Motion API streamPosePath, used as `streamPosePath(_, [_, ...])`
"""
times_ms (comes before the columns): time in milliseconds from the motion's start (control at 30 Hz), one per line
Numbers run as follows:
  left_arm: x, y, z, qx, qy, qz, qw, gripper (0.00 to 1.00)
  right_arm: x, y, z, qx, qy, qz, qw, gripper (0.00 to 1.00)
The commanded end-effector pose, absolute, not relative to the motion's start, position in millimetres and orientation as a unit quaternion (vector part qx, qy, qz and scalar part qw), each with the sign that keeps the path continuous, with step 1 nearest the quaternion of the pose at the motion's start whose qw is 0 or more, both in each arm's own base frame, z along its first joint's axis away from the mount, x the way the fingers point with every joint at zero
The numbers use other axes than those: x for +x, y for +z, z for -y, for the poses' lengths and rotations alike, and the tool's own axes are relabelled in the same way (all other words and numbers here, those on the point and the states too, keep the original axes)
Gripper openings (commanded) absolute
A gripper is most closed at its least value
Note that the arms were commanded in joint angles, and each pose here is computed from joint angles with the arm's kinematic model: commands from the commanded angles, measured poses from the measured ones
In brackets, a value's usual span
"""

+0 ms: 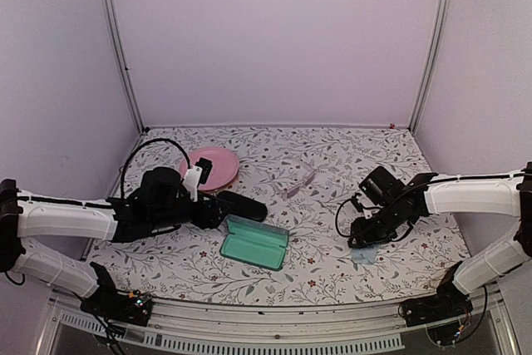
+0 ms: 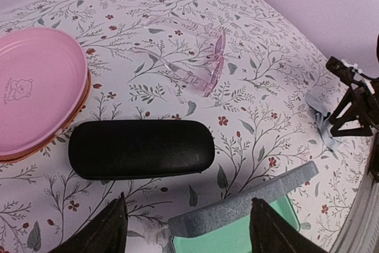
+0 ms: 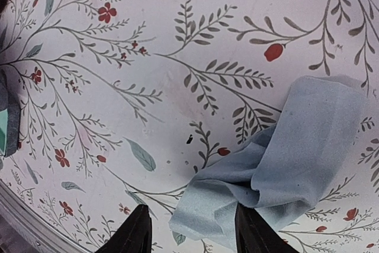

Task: Organize the sunglasses
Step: Pick up the glasses cleaning cloth from the center of the board.

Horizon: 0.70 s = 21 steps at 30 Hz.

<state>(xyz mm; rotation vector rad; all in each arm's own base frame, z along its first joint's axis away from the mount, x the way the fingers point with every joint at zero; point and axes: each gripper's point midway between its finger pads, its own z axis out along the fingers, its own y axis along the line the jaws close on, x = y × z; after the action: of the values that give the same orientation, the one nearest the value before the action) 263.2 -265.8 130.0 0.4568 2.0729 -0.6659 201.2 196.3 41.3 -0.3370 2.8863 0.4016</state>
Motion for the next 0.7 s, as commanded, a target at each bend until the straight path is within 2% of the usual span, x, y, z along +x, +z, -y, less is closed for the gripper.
streamPosePath(0, [267,139,272,0.189,-0.274,-0.828,0.451,0.72,203,32,-193,-0.107,0.112,-0.983,0.102,0.50])
streamPosePath(333, [265,137,269,0.188,-0.270,-0.831,0.449,0.72,199,14,-191,-0.114,0.077,-0.987,0.085,0.41])
streamPosePath(667, [263,136,270,0.192,-0.273,-0.831,0.446,0.72,202,12,-196,-0.121,0.071,-0.986,0.088,0.27])
